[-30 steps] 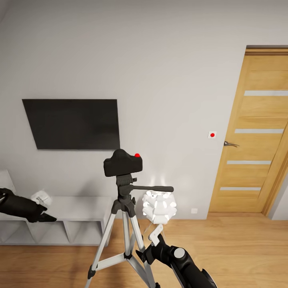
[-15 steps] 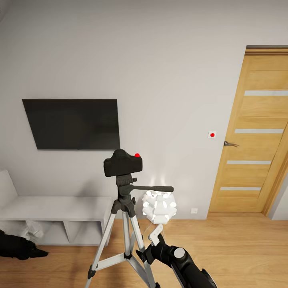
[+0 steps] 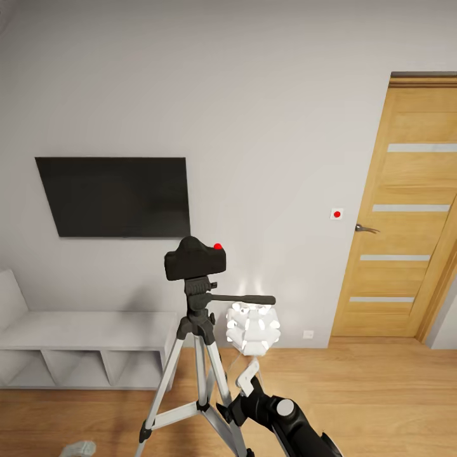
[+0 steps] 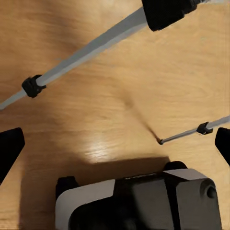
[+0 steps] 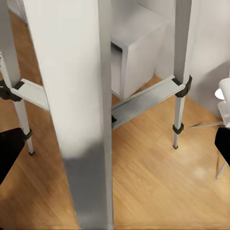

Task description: Attach the digital camera to the camera tripod in the bedroom.

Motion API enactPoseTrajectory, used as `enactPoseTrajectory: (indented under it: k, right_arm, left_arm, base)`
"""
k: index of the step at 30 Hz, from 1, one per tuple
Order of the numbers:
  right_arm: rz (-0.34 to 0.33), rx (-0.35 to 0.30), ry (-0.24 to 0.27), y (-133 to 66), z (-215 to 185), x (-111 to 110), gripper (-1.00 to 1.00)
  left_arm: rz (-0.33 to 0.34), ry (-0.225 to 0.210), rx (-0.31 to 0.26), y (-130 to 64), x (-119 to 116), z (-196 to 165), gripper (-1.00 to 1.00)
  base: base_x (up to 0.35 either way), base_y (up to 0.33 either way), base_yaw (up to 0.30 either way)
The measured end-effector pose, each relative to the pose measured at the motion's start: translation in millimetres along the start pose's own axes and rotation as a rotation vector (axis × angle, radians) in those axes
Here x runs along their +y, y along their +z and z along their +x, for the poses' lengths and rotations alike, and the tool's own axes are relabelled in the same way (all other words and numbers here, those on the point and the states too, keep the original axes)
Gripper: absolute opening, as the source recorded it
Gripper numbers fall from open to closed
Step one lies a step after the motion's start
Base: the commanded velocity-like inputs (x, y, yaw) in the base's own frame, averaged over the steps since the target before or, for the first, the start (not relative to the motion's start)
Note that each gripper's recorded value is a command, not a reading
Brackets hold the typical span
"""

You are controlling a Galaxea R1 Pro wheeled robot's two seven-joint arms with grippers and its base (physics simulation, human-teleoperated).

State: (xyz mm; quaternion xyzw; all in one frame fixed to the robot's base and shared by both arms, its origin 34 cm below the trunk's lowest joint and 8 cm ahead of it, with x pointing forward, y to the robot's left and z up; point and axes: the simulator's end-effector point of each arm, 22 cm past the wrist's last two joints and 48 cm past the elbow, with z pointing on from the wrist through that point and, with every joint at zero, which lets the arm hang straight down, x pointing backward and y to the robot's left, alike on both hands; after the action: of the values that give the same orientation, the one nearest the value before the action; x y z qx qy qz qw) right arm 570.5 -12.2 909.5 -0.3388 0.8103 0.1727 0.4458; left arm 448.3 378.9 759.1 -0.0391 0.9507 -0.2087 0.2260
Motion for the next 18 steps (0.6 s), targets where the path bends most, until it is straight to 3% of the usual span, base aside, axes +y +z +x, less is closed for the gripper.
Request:
enactPoseTrajectory:
  k: [2,5,6,7,14,18]
  right_arm:
    - [-0.001,0.001,0.001,-0.2,1,1,1.00]
    - [-0.002,0.004,0.002,-0.4,3,2,1.00]
    - [-0.002,0.006,0.003,-0.5,5,3,1.00]
    - [-0.003,0.006,0.003,-0.6,5,3,1.00]
    - [-0.004,0.009,0.005,-0.6,6,4,1.00]
    - [-0.004,0.014,0.006,-0.4,9,4,1.00]
  left_arm:
    - [-0.031,-0.036,-0.010,4.6,3,6,1.00]
    - [-0.134,-0.136,-0.023,10.9,20,29,1.00]
    - [-0.191,-0.195,-0.031,11.6,30,43,1.00]
    - [-0.213,-0.226,-0.036,11.5,34,50,1.00]
    - [-0.285,-0.324,-0.037,13.2,43,78,1.00]
    - [-0.280,-0.340,-0.025,21.0,32,89,1.00]
  base:
    - [0.000,0.000,0.000]
    - [0.000,0.000,0.000]
    - [0.000,0.000,0.000]
    - [0.000,0.000,0.000]
    - [0.000,0.000,0.000]
    - [0.000,0.000,0.000]
